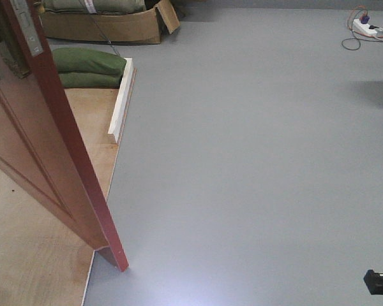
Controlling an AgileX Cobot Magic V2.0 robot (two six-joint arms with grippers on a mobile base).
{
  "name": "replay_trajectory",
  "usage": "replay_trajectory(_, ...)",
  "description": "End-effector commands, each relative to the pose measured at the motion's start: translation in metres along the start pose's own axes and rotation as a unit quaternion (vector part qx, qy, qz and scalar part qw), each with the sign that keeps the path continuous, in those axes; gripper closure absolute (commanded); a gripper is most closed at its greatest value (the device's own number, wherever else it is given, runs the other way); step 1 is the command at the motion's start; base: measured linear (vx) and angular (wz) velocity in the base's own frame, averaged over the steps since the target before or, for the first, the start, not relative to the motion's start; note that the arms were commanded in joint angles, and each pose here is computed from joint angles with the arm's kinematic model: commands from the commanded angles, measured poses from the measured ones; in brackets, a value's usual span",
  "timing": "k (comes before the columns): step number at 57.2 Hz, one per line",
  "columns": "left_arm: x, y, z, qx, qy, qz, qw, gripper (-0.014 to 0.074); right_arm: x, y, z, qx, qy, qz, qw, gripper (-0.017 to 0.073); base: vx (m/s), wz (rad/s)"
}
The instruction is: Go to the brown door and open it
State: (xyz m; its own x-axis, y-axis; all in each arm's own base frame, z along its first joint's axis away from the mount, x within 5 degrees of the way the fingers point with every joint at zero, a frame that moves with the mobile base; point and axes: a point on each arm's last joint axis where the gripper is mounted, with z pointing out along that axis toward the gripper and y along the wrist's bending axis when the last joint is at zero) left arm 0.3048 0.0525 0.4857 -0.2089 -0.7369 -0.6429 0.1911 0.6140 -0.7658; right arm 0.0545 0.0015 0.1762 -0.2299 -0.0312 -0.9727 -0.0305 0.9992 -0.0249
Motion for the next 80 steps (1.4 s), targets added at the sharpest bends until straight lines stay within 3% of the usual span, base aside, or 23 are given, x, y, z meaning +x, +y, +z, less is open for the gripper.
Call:
replay_trajectory(1, -0.0090, -0.0250, -0.0120, 0.035, -0.033, 0.000, 0.999, 0.0597, -0.0062, -0.0006, -0.0007, 0.004, -0.044, -0.006, 0.999, 0.0559, 0.06, -0.07)
replay_trajectory(80, -0.0090, -0.0253, -0.0123, 0.035, -0.033, 0.001, 0.999, 0.0597, -0.0062, -0.0006, -0.0007, 0.004, -0.044, -0.006, 0.999, 0.0559, 0.11, -0.06)
